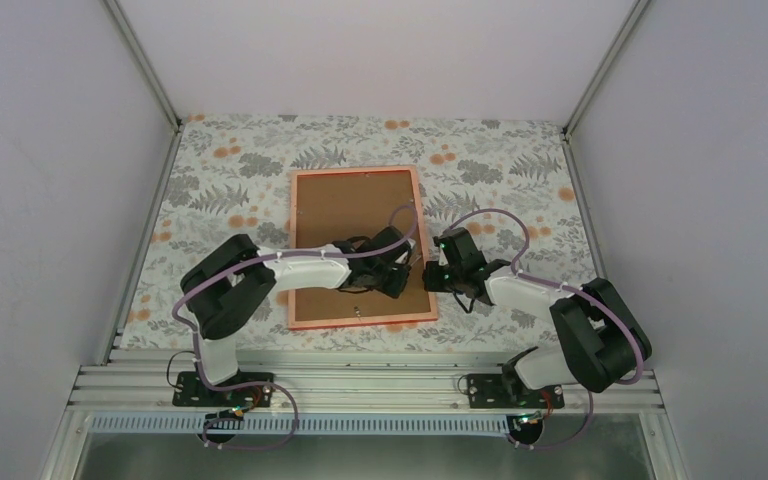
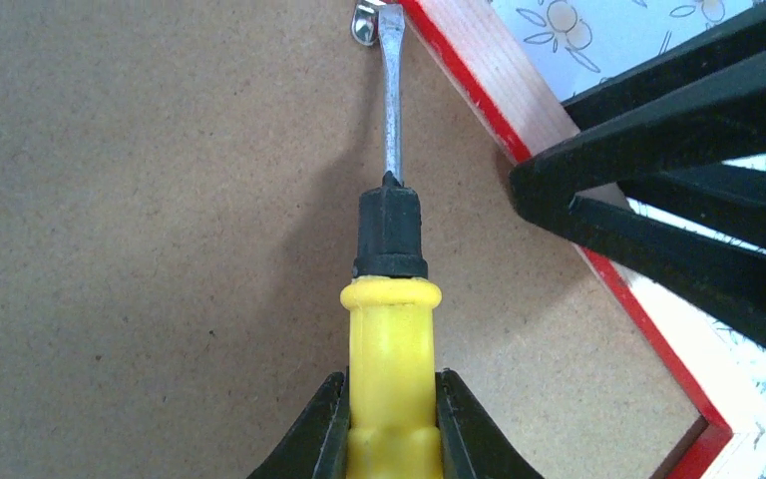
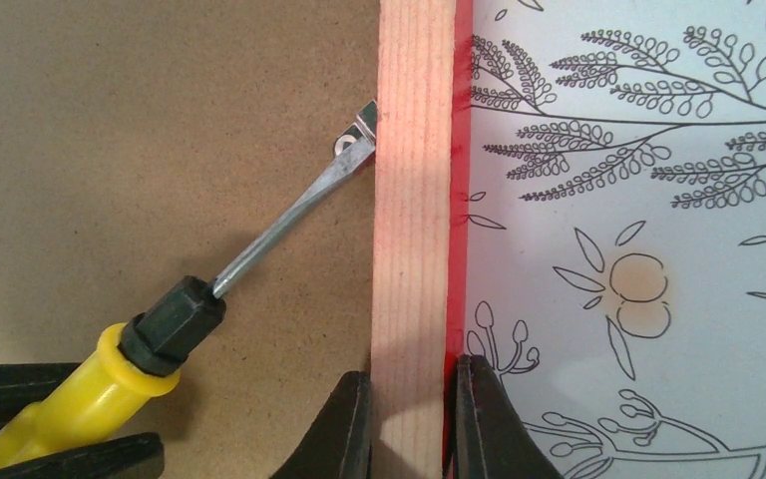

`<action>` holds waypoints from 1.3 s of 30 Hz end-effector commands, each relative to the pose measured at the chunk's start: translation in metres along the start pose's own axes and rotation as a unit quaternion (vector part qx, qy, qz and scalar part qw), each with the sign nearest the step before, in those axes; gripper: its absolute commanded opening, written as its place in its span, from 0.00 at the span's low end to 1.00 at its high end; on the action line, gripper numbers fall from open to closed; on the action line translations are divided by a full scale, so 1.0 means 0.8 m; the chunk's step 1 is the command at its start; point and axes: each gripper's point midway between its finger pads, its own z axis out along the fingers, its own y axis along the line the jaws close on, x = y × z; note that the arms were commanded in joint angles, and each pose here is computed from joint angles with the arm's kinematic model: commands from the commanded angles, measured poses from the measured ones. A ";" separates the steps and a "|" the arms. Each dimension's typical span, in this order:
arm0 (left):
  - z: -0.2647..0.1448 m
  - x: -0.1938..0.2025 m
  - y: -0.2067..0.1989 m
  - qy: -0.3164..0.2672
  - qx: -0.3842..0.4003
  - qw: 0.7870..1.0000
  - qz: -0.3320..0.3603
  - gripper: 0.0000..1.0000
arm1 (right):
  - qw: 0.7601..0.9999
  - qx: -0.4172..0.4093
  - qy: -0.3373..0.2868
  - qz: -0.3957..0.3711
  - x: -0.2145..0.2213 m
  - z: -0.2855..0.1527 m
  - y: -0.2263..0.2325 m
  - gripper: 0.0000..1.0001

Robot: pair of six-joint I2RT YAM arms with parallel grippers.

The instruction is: Take the photo out of the frame

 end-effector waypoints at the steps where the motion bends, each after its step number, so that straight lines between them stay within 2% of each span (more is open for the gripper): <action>1: 0.007 -0.008 -0.007 0.002 0.004 1.000 0.002 0.02 | 1.000 -0.018 0.002 -0.013 0.002 0.002 0.012 0.04; 13: 0.014 0.014 0.004 0.033 -0.014 0.999 -0.009 0.02 | 1.000 -0.021 0.000 -0.012 0.002 0.000 0.013 0.04; 32: -0.002 0.013 0.006 0.036 -0.041 0.999 0.008 0.02 | 1.000 -0.025 0.001 -0.011 0.002 0.002 0.014 0.04; 39: 0.003 -0.003 0.001 0.025 -0.041 0.999 0.009 0.02 | 0.999 -0.029 0.004 -0.012 0.004 0.004 0.015 0.04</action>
